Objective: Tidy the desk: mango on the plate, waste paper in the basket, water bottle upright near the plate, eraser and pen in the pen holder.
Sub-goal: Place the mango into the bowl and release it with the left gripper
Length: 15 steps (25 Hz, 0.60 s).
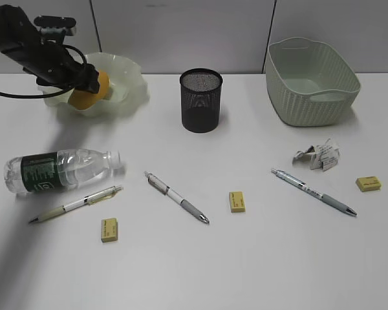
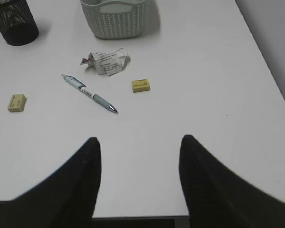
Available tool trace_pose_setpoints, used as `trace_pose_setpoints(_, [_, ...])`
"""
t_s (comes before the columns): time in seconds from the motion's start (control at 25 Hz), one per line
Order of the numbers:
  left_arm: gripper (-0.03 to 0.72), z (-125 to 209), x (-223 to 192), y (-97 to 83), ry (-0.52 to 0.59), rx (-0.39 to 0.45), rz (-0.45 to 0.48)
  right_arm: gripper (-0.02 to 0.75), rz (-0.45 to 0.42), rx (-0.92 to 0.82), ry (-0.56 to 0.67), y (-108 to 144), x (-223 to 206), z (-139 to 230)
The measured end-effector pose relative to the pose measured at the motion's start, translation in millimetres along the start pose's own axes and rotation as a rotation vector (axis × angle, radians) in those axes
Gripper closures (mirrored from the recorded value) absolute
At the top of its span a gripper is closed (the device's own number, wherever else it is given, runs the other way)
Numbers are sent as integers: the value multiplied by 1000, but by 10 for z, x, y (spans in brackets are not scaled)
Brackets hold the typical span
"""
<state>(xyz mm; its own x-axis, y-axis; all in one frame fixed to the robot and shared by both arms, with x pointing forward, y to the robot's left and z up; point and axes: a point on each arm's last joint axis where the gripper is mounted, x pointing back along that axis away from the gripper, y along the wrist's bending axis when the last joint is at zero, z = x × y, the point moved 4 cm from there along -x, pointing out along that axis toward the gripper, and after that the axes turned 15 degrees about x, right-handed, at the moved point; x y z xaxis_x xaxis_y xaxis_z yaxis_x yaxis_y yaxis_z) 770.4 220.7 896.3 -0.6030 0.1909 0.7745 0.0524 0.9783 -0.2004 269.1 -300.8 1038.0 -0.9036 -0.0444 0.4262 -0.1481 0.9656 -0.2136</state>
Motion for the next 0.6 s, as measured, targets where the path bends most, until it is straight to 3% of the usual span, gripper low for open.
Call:
trace_pose_setpoints(0.28, [99,-137,392,-103,20,-11,21,312,0,0,0,0,0,0])
trace_pose_setpoints(0.6, [107,-45,868,-212,195,-30,47,312,0,0,0,0,0,0])
